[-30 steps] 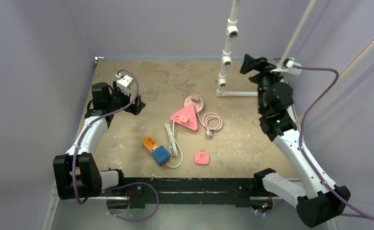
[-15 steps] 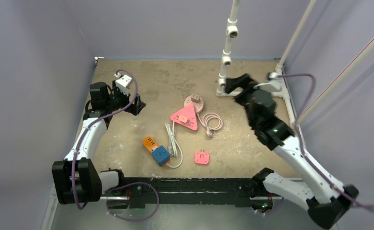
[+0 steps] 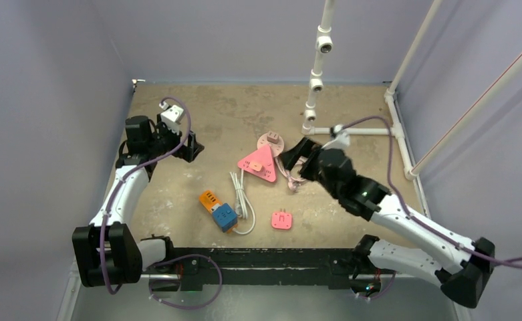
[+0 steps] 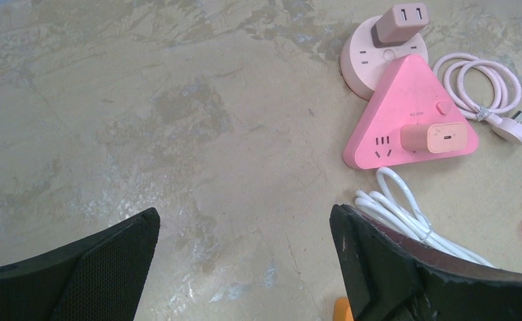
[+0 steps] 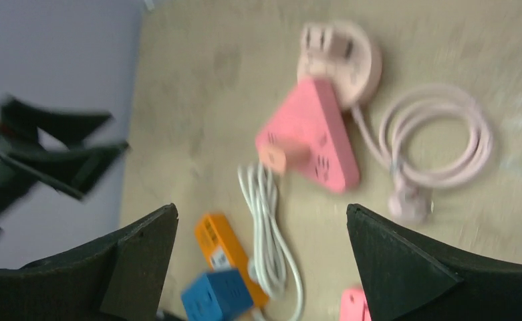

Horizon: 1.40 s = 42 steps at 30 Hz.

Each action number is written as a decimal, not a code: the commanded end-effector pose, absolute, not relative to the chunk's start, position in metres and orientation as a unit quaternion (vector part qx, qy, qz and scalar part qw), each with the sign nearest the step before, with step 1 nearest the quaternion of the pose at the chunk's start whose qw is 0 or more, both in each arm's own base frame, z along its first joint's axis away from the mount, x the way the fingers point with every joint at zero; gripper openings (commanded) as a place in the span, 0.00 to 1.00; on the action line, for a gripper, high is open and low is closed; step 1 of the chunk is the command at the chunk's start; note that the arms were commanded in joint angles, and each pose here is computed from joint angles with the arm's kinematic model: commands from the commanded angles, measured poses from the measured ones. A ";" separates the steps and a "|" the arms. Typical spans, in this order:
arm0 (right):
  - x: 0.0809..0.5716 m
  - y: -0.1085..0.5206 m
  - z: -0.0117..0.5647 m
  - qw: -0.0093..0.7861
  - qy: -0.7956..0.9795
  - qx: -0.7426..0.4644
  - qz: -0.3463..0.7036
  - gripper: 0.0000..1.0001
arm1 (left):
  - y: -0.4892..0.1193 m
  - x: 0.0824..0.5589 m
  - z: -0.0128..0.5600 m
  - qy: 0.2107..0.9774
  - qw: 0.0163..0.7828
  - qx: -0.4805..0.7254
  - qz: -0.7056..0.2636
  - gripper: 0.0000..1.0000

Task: Insert the plug

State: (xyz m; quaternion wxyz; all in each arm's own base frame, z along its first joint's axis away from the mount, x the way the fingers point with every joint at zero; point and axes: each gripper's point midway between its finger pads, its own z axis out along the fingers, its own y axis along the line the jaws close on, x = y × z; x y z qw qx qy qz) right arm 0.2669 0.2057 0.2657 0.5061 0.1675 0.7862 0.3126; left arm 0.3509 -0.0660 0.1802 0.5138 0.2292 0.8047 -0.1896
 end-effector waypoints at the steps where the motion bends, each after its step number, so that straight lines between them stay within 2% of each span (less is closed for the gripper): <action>1: 0.209 0.255 0.198 0.373 0.847 0.162 0.344 0.99 | -0.066 0.352 0.202 0.797 0.526 0.226 -0.191 0.99; 6: 0.169 0.267 0.150 0.308 0.884 0.157 0.314 0.99 | -0.066 0.352 0.209 0.801 0.522 0.221 -0.193 0.99; 10: 0.145 0.276 0.147 0.283 0.888 0.157 0.326 0.99 | -0.063 0.349 0.212 0.805 0.516 0.227 -0.184 0.99; 14: 0.125 0.287 0.121 0.247 0.911 0.158 0.291 0.99 | -0.064 0.346 0.218 0.804 0.516 0.230 -0.185 0.99; 20: 0.120 0.298 0.092 0.219 0.923 0.188 0.256 0.99 | -0.065 0.344 0.212 0.806 0.512 0.228 -0.189 0.99; 25: 0.131 0.292 0.087 0.239 0.915 0.231 0.230 0.99 | -0.068 0.343 0.210 0.808 0.503 0.233 -0.199 0.99; 31: 0.134 0.289 0.071 0.251 0.934 0.202 0.158 0.98 | -0.071 0.343 0.218 0.800 0.510 0.243 -0.203 0.99; 36: 0.146 0.303 0.096 0.275 0.930 0.175 0.171 0.99 | -0.073 0.343 0.219 0.796 0.512 0.244 -0.212 0.99; 39: 0.158 0.319 0.142 0.298 0.907 0.193 0.227 0.99 | -0.082 0.340 0.219 0.791 0.506 0.252 -0.234 0.99; 42: 0.212 0.301 0.198 0.376 0.865 0.230 0.241 0.99 | -0.105 0.328 0.226 0.771 0.498 0.306 -0.254 0.99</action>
